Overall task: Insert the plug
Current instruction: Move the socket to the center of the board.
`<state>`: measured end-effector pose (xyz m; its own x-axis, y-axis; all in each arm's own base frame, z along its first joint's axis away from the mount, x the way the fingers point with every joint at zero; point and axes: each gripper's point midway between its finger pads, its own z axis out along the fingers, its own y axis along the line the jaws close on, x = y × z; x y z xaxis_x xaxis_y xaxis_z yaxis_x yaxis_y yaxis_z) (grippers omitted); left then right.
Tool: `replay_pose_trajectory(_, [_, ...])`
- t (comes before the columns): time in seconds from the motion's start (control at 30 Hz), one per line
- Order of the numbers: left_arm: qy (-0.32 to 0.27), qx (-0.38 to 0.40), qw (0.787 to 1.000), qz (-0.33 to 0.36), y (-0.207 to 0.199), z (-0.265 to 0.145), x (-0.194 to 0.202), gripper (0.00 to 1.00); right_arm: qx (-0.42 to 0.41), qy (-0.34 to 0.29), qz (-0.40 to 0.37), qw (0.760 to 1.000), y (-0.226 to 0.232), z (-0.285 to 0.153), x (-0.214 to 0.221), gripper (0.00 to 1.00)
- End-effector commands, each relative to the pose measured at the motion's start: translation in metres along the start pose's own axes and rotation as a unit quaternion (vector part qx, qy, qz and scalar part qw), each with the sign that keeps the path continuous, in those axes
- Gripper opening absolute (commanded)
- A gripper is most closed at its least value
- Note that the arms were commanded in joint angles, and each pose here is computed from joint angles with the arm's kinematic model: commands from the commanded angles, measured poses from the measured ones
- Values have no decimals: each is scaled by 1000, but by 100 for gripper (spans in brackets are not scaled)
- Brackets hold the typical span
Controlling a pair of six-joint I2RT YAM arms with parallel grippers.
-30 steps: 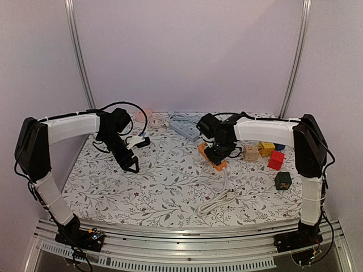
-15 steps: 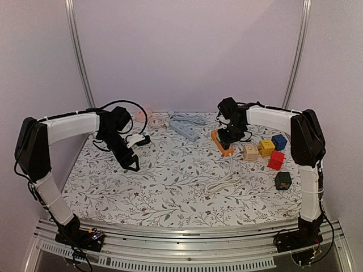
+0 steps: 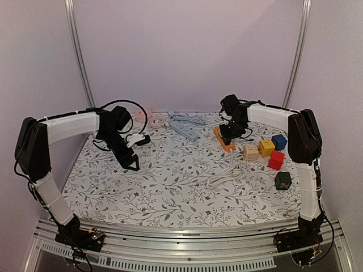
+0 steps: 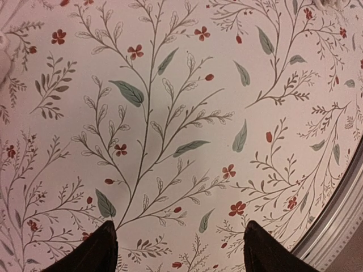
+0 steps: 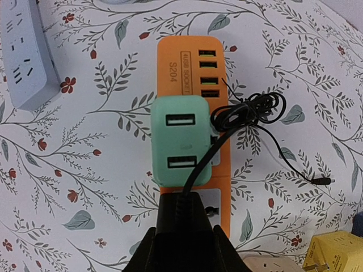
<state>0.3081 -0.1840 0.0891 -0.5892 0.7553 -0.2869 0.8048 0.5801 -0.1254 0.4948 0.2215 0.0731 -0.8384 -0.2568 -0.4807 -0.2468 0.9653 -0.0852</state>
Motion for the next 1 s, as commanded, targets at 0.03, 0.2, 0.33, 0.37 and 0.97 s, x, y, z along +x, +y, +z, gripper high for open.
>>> replay_pose_trajectory(0.03, [-11,-4,1000,9,2,-5,-7,75,1,90,-22,996,-4,41,54,9])
replay_pose_trajectory(0.2, [-12,0,1000,10,0,-5,-8,75,-53,116,-44,991,16,38,73,3])
replay_pose_trajectory(0.33, [-12,11,1000,14,-4,-6,-7,75,-117,136,-97,979,50,21,100,2])
replay_pose_trajectory(0.37, [-12,18,1000,18,-6,-7,-6,75,-135,135,-121,974,56,13,105,2])
replay_pose_trajectory(0.97, [-10,77,991,106,-51,13,-19,76,-264,147,-417,857,176,-74,216,3])
